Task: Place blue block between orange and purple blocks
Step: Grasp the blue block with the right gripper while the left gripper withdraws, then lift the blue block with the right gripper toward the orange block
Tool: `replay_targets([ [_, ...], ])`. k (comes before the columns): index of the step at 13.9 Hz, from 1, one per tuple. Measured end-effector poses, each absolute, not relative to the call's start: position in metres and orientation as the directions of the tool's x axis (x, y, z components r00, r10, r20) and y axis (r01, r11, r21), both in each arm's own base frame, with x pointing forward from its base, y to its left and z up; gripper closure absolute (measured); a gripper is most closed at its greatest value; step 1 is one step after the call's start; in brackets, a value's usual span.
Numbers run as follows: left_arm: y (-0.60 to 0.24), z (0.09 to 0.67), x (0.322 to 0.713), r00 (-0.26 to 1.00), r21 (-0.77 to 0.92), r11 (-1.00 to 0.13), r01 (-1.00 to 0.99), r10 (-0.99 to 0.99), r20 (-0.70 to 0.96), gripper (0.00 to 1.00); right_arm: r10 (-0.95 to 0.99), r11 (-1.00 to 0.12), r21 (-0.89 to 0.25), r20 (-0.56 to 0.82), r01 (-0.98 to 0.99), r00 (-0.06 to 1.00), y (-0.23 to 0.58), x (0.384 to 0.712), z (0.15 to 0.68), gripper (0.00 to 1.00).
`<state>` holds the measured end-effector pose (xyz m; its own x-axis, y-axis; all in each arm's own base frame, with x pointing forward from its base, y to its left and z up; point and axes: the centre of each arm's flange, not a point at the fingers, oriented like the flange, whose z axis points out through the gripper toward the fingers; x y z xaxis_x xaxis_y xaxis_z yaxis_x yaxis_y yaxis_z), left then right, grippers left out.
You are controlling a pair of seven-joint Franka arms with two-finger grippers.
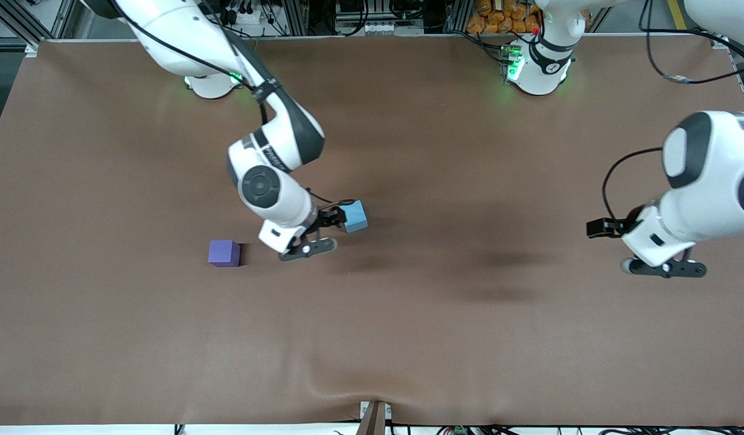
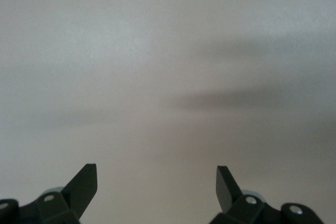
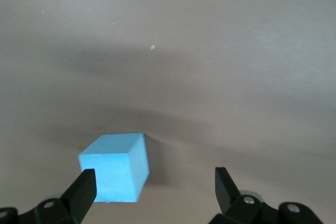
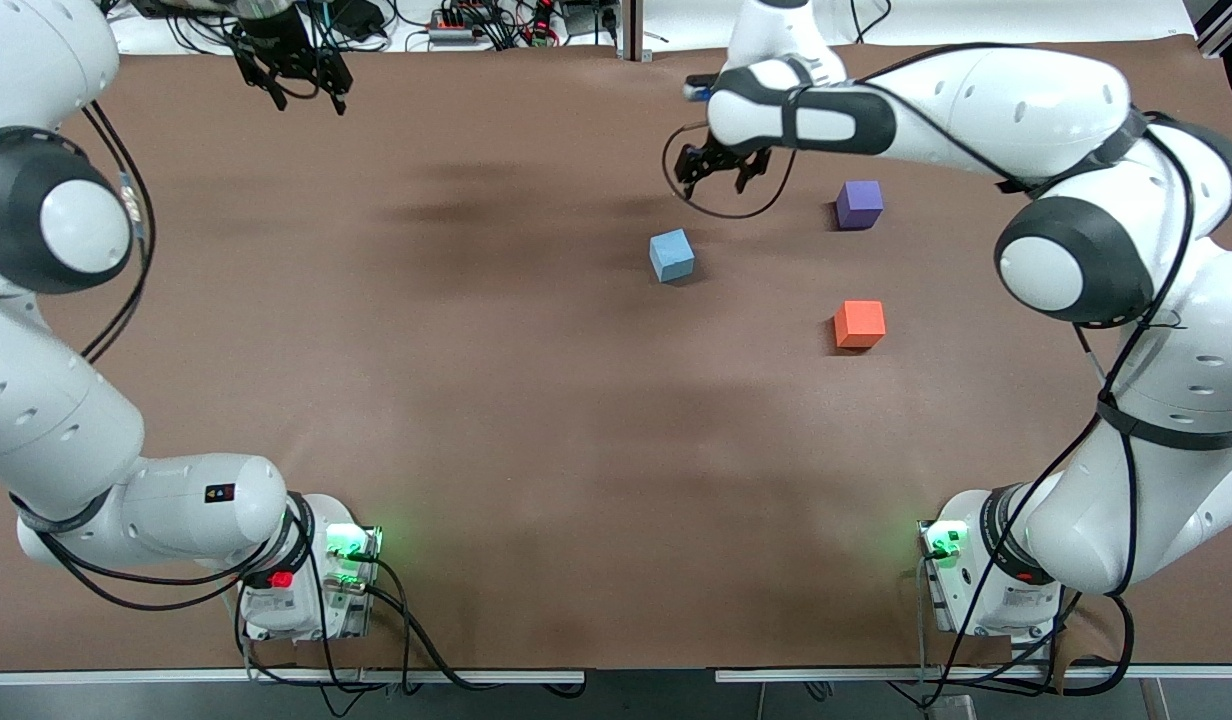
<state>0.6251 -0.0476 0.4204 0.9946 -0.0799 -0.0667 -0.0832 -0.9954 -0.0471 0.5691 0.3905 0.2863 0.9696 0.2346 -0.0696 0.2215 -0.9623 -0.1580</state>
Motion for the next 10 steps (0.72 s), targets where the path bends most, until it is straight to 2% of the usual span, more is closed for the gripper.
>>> replay_targets([
  [4,-0.049,0.422,0.57,0.996,-0.075,-0.993,-0.089,-0.089,-0.002,0.0,0.3,-0.942,-0.166,-0.023,0.292,0.954,0.435,0.537,0.278,0.0],
  [8,-0.048,0.477,0.575,0.993,-0.084,-0.994,-0.075,-0.082,0.089,0.0,0.333,-0.934,-0.144,-0.013,0.327,0.943,0.443,0.513,0.241,0.0],
  [10,-0.046,0.509,0.576,0.996,-0.089,-0.994,-0.066,-0.071,0.054,0.0,0.335,-0.934,-0.139,-0.017,0.329,0.942,0.441,0.512,0.237,0.0],
])
